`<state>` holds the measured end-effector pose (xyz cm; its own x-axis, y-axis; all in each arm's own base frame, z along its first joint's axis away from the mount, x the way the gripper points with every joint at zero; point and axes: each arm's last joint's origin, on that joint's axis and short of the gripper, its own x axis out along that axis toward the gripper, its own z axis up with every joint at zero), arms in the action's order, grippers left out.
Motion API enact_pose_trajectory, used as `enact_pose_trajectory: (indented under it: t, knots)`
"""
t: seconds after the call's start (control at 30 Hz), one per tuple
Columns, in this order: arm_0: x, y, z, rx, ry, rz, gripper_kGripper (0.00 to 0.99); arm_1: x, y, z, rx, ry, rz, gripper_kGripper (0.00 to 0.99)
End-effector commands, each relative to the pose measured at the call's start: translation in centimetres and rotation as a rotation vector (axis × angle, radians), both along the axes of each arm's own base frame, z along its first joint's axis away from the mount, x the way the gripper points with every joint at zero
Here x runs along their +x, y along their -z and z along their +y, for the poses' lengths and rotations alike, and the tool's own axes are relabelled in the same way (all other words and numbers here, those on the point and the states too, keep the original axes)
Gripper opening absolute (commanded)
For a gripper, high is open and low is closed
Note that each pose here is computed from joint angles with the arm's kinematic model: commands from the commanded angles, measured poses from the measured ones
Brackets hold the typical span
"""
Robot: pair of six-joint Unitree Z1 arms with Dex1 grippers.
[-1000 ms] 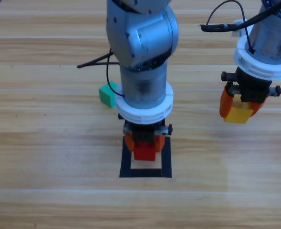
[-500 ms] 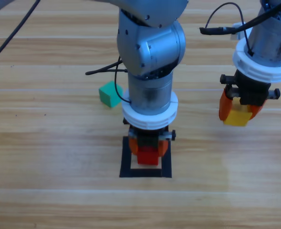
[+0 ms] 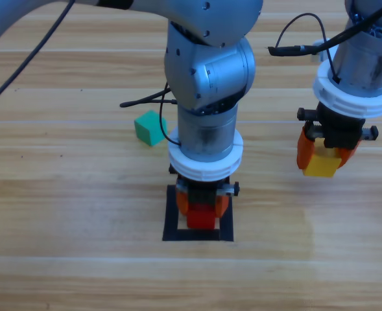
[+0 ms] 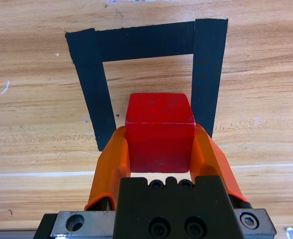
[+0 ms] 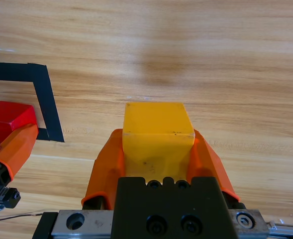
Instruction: Stack the blocks in the rectangular block: red at the bottom, yellow in the middle, green on top
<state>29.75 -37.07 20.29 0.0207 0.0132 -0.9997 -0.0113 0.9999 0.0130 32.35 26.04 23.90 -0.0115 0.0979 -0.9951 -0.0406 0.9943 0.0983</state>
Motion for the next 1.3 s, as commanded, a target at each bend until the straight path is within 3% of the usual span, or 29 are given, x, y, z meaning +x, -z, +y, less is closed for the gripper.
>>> enact_pose_trajectory:
  t: [0.03,1.3]
  knots:
    - [0.3,2.1,-0.5,0.024,-0.001,0.031,0.0,-0.3,-0.4,-0.7,-0.003,0.005,-0.001,0.0]
    - [1.6,2.5,0.5,0.014,-0.08,0.032,0.0,-1.0,-1.6,-0.4,0.008,-0.015,-0.038,0.0]
